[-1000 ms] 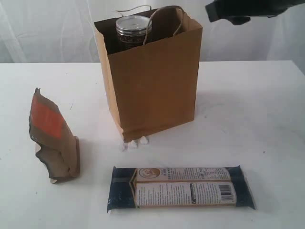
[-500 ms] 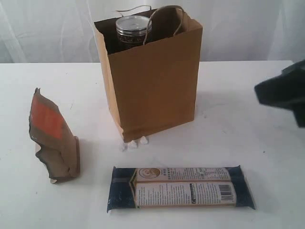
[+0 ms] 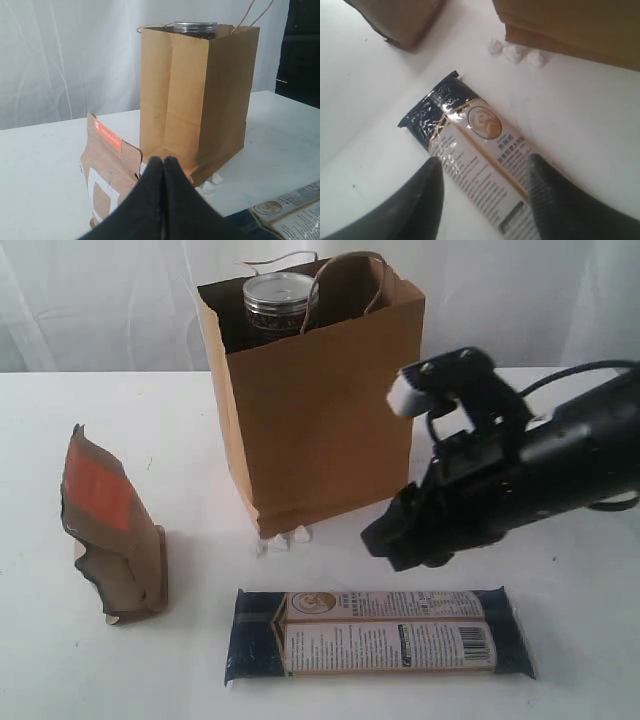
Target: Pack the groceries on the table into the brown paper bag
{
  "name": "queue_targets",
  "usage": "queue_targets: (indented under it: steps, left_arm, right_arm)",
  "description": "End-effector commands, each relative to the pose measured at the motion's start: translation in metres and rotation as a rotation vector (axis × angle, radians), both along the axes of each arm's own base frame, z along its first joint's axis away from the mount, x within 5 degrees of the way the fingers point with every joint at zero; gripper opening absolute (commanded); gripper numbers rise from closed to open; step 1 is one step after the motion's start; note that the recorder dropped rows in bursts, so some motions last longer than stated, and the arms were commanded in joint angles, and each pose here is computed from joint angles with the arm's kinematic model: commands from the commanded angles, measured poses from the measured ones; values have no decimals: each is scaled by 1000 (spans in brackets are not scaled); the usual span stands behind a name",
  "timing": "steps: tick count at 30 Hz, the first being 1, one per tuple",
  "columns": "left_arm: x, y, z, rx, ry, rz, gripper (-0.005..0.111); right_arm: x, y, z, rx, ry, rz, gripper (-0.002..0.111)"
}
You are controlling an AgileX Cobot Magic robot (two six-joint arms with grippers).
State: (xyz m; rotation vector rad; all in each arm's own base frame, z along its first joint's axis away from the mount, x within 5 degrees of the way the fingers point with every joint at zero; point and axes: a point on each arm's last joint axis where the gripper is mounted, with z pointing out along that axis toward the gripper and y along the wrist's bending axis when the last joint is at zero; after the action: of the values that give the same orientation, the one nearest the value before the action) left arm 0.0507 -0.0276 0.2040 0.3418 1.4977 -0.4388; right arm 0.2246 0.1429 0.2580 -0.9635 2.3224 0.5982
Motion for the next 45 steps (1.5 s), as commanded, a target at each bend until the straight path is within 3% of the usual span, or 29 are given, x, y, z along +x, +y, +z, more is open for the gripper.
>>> queue_targets:
  steps: [1, 6, 18, 25, 30, 38, 45]
  left_arm:
    - [0, 0, 0, 4, -13, 0, 0]
    - [0, 0, 0, 4, -13, 0, 0]
    - [0, 0, 0, 4, -13, 0, 0]
    - [0, 0, 0, 4, -13, 0, 0]
    - [0, 0, 0, 4, -13, 0, 0]
    - [0, 0, 0, 4, -13, 0, 0]
    - [0, 0, 0, 4, -13, 0, 0]
  right_arm:
    - [27, 19, -41, 0, -25, 22, 49]
    - [45, 43, -72, -50, -38, 36, 55]
    - [79, 90, -94, -56, -128, -94, 58]
    - [86, 92, -115, -87, -119, -147, 58]
    - [88, 91, -126, -92, -99, -198, 51]
    - [92, 95, -139, -108, -72, -193, 51]
    - [100, 99, -132, -89, -102, -200, 51]
